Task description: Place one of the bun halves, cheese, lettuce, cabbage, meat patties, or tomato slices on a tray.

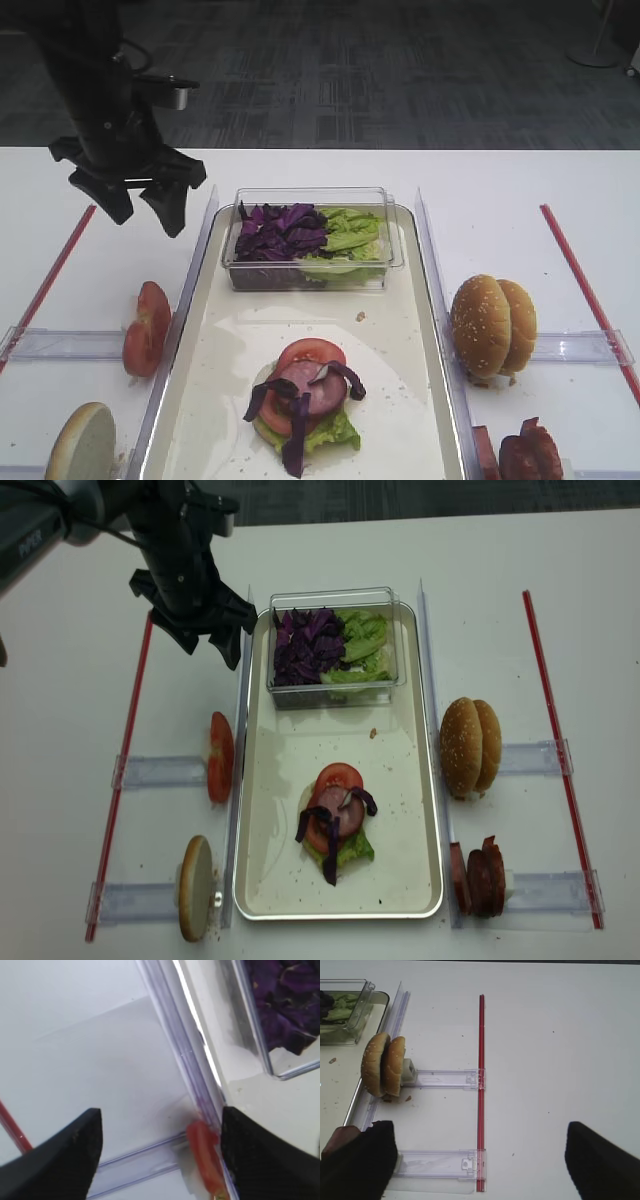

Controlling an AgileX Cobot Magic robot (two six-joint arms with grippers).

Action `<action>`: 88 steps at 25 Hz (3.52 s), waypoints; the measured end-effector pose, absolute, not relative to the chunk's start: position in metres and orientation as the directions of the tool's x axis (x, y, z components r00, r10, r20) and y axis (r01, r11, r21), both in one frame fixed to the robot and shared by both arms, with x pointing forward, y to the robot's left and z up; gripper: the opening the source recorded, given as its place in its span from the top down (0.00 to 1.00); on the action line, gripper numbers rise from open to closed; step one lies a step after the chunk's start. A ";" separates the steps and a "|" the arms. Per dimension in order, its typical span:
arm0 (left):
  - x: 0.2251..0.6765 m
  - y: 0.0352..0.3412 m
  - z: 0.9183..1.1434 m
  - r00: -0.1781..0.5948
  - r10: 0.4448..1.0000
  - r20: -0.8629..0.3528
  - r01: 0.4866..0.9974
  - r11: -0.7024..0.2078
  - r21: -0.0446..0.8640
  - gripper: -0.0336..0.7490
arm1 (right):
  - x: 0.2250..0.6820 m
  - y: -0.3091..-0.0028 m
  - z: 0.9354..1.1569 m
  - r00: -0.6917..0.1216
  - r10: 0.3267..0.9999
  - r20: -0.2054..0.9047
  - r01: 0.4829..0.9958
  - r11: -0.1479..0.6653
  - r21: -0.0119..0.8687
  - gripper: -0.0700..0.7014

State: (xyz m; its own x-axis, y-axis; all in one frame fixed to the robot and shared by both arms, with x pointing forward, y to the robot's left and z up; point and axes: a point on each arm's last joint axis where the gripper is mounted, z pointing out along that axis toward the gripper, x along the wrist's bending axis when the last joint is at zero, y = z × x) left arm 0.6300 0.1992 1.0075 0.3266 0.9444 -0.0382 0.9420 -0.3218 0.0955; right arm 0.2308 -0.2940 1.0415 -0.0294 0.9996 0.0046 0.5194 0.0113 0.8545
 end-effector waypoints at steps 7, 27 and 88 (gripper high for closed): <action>0.635 0.223 1.007 0.268 0.963 -0.038 0.960 -0.263 0.095 0.37 | 0.231 -0.294 1.041 -0.029 1.000 0.005 0.519 0.011 0.854 0.01; 0.642 0.269 1.007 0.134 0.990 -0.040 0.987 -0.130 0.095 0.37 | 0.231 -0.294 1.041 -0.028 1.000 0.006 0.519 0.010 0.854 0.01; 0.401 0.287 1.105 0.135 0.991 -0.014 0.922 -0.120 0.369 0.37 | 0.231 -0.294 1.041 -0.028 1.000 0.006 0.519 0.010 0.854 0.01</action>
